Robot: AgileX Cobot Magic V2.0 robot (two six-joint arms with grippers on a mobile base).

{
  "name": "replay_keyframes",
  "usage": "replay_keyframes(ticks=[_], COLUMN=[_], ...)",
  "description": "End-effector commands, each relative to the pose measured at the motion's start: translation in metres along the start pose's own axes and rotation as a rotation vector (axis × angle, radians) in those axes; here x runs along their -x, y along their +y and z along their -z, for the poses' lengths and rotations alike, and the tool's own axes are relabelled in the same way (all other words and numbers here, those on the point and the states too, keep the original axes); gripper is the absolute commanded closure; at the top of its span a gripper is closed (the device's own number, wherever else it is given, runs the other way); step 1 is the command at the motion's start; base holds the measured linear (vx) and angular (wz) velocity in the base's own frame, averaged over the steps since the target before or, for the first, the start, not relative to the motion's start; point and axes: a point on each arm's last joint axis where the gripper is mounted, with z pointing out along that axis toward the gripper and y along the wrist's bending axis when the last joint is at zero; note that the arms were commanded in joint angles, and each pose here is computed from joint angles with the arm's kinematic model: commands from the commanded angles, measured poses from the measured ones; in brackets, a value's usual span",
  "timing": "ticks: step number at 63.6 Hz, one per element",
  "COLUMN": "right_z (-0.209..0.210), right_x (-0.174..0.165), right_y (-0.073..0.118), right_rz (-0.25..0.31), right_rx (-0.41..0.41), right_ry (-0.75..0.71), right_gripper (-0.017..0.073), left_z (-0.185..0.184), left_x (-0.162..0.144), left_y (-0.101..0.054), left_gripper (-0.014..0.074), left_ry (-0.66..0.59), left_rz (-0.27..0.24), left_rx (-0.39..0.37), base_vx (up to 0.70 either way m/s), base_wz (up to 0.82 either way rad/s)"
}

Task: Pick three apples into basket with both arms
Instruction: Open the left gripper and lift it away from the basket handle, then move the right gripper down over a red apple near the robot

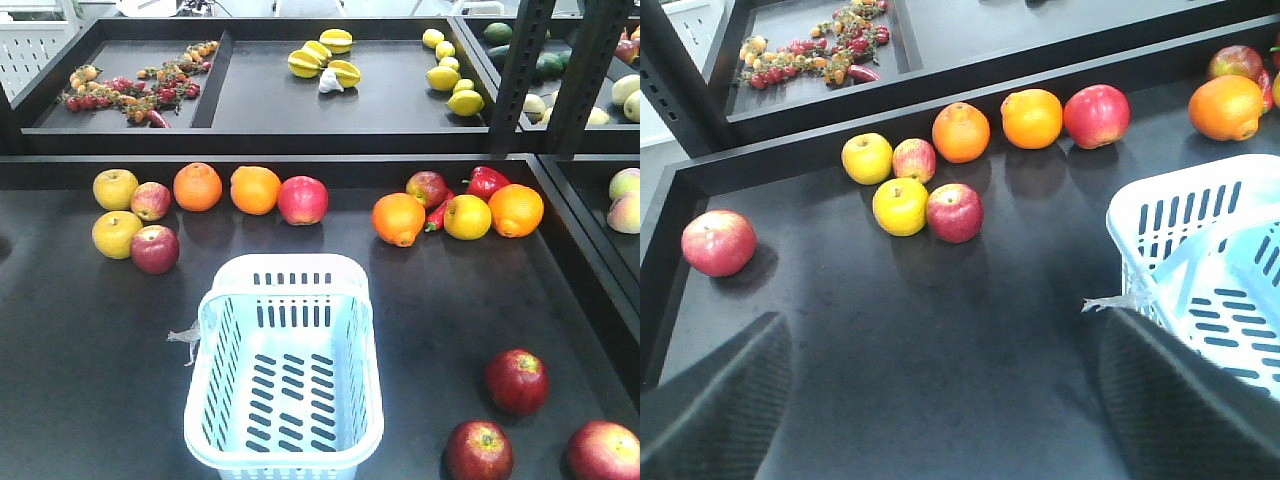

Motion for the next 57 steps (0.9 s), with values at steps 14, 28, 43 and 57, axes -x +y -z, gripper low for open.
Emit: replay_keyframes(ticks=[14, 28, 43, 57], right_z=[0.006, 0.006, -0.01, -0.044], right_x=[0.002, 0.002, 0.012, 0.034], right_y=[0.0, 0.0, 0.01, 0.021], right_rz=[0.06, 0.124, 0.215, 0.26], right_rx=[-0.006, -0.004, 0.124, 0.25], right_ry=[0.03, 0.03, 0.092, 0.133], right_gripper=[0.021, -0.0095, -0.0134, -0.0125], left_z=[0.003, 0.003, 0.003, 0.003], left_x=[0.011, 0.011, 0.011, 0.011], left_y=[0.001, 0.001, 0.001, 0.001], left_gripper=[0.0001, 0.0001, 0.0001, 0.0001], left_ry=[-0.082, -0.082, -0.082, -0.082], left_rz=[0.002, 0.002, 0.002, 0.002], left_rx=[0.0, 0.0, 0.0, 0.0], base_vx=[0.0, 0.0, 0.0, 0.0], base_wz=[0.0, 0.0, 0.0, 0.0])
